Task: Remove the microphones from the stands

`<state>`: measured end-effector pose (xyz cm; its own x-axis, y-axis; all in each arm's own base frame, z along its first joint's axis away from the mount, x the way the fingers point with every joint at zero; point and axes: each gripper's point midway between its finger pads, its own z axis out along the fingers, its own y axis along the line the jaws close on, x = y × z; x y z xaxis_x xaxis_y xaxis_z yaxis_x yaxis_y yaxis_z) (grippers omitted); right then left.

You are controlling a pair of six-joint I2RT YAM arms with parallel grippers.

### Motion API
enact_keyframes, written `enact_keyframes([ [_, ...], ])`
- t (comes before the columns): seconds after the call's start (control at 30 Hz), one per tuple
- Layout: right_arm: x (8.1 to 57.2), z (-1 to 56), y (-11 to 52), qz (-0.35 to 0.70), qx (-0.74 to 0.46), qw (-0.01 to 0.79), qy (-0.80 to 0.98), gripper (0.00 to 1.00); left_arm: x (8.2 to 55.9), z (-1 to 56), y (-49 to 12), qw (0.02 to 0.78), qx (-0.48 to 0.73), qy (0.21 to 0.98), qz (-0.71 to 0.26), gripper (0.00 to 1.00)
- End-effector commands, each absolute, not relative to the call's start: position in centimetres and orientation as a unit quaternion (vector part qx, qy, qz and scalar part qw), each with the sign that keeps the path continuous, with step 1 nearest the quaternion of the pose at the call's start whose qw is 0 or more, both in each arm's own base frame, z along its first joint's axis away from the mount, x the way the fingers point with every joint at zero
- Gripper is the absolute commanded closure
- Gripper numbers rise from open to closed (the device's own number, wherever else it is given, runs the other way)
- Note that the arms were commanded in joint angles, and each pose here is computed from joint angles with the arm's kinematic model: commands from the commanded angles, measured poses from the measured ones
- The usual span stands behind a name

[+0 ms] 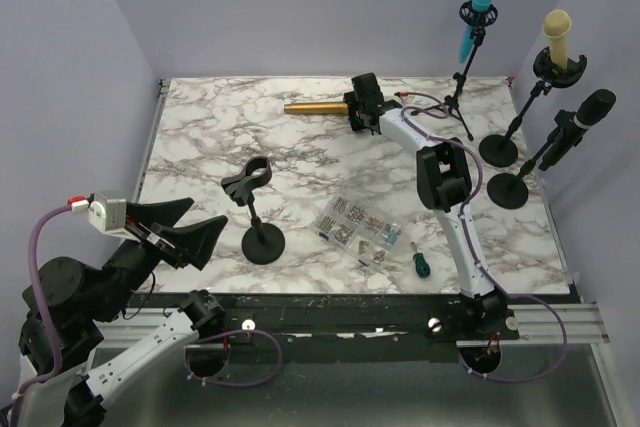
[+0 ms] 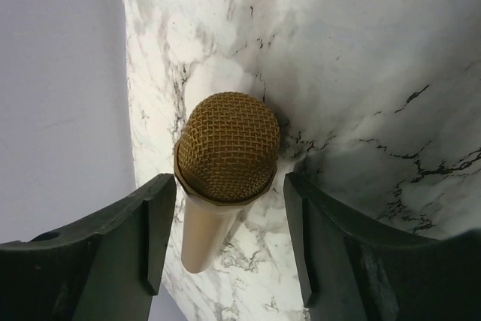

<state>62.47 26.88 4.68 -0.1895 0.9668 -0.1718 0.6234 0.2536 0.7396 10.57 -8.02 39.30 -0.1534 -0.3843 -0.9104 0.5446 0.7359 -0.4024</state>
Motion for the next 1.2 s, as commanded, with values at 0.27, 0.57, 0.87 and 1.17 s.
enact_keyframes([
  [0.27,59.2,-2.2,25.9,0.191,0.533,0.278,0.776,0.32,10.1,39.5,-7.2,0.648,0.046,0.668,-0.363,0.02],
  [0.57,58.8,1.4,26.1,0.211,0.49,0.299,0.791,0.09,10.1,38.9,-7.5,0.636,0.044,0.678,-0.365,0.02],
  [0.87,57.2,8.9,26.5,0.239,0.336,0.358,0.838,0.0,10.3,39.5,-7.1,0.634,0.038,0.687,-0.353,0.02],
  [1.17,44.6,17.3,30.5,0.403,0.139,0.291,0.857,0.0,13.4,44.9,-6.2,0.699,0.051,0.664,-0.262,0.02],
])
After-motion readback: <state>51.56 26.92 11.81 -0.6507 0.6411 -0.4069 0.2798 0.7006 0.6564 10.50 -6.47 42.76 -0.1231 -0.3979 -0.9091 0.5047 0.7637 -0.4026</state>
